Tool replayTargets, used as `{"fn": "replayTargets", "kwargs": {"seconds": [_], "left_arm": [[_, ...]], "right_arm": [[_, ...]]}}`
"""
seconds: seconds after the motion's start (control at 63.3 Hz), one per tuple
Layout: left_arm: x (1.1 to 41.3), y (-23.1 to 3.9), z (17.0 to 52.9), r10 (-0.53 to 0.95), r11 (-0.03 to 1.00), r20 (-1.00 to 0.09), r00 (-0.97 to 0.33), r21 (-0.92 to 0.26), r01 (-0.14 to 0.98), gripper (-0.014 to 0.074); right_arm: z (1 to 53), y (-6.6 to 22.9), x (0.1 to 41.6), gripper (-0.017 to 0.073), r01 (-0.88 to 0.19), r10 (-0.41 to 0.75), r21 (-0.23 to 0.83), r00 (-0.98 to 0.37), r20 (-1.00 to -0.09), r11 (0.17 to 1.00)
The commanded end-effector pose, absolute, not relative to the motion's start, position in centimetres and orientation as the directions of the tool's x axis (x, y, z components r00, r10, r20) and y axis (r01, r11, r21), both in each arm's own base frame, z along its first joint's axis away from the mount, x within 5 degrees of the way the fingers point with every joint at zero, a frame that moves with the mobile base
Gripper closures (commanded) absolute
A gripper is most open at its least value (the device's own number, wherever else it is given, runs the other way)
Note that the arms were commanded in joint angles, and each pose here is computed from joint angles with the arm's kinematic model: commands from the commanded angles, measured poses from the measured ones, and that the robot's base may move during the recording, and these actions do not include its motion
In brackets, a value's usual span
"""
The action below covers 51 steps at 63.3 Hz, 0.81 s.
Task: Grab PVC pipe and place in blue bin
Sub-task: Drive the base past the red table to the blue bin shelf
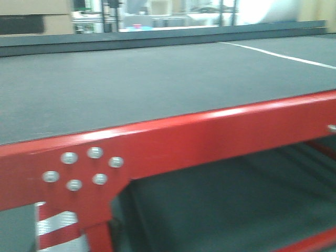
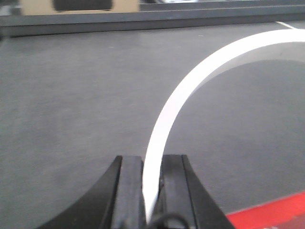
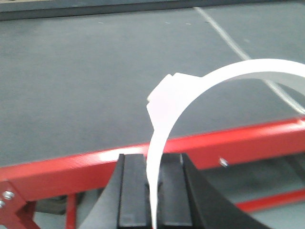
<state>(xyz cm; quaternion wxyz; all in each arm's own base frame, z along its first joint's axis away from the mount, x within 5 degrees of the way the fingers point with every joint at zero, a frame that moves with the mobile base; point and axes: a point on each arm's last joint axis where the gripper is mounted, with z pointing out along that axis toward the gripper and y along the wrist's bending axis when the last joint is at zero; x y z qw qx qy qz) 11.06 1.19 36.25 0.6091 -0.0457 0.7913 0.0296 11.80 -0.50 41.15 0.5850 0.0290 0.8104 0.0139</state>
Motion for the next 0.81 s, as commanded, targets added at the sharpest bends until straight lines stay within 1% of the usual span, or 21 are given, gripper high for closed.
{"fn": "replayTargets", "kwargs": {"seconds": [0.0, 0.79], "left_arm": [[10.99, 1.12, 36.53, -0.036, 0.995, -0.973, -0.226, -0.013, -0.103, 0.0704], [10.99, 1.12, 36.53, -0.036, 0.995, -0.973, -0.226, -0.013, -0.103, 0.0704]], "right_arm": [[41.23, -0.58, 11.7, 0.0728, 0.035, 0.049, 0.04, -0.297, -0.954, 0.999], [41.23, -0.58, 11.7, 0.0728, 0.035, 0.049, 0.04, -0.297, -0.954, 0.999]]}}
